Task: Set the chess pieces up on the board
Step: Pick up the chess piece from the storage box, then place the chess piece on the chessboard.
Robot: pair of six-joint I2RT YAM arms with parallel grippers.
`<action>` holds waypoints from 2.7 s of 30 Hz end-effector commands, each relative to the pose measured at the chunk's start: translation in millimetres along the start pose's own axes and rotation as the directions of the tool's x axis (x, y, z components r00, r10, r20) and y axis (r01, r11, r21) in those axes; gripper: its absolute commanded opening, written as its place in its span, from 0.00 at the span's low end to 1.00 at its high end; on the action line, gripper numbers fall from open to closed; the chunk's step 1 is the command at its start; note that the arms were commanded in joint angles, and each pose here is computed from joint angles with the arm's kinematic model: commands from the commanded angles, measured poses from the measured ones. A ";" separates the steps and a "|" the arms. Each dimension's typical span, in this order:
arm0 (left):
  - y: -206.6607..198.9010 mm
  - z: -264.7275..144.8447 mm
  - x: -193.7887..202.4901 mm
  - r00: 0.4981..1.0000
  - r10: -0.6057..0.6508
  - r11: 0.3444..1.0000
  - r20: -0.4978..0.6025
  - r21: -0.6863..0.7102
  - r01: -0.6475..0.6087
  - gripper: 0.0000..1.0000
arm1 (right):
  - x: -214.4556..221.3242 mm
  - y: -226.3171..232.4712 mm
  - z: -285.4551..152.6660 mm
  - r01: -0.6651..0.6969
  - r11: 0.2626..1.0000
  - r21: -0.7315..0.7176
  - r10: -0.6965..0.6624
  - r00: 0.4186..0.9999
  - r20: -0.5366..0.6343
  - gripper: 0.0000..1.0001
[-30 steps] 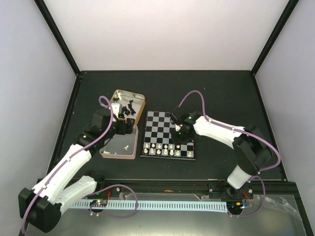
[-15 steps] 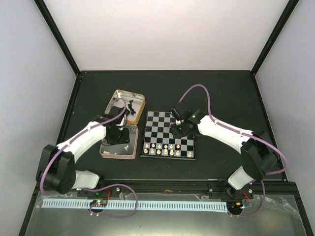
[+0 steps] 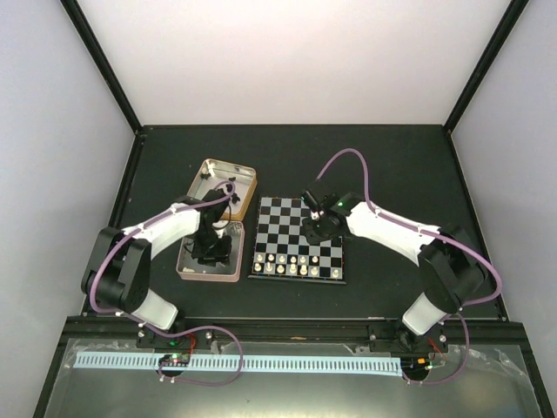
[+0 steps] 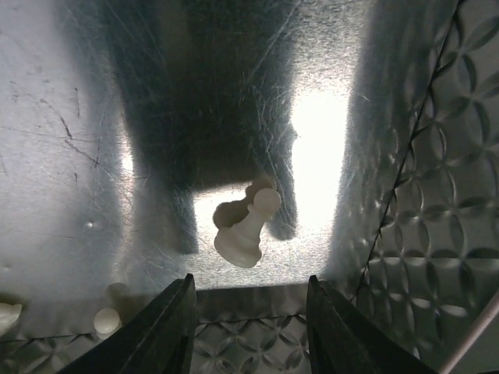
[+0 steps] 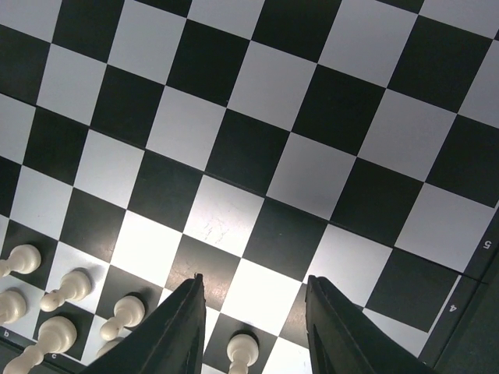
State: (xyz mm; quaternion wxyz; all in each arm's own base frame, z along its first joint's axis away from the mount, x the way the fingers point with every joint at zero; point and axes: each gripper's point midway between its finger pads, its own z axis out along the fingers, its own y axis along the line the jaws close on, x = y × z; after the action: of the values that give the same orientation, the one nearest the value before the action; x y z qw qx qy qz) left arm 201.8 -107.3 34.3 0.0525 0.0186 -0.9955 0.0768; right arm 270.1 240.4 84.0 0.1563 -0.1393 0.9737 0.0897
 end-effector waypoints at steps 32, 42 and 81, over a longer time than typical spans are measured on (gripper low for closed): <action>0.8 5.1 -20.0 0.995 0.089 0.995 -0.036 -0.045 -0.091 0.13 | -31.3 6.5 -8.3 -0.018 0.999 -0.034 0.020 0.996 0.081 0.33; -10.5 -47.7 -39.3 0.970 0.111 0.994 0.216 -0.010 -0.111 0.09 | -58.5 33.5 -47.4 -0.017 0.971 -0.240 0.075 0.969 0.234 0.31; -111.6 -257.1 -8.0 0.198 0.232 0.698 0.952 -0.021 -0.715 0.09 | -96.5 215.1 -160.9 0.222 0.629 -0.745 -0.031 0.965 0.261 0.29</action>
State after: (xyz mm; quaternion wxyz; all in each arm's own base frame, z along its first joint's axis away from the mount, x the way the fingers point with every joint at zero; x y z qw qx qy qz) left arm 246.8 -170.1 285.2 -0.5096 -0.2258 -0.7859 0.2678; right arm 251.7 424.2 298.2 0.2089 -0.2480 0.8063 0.4947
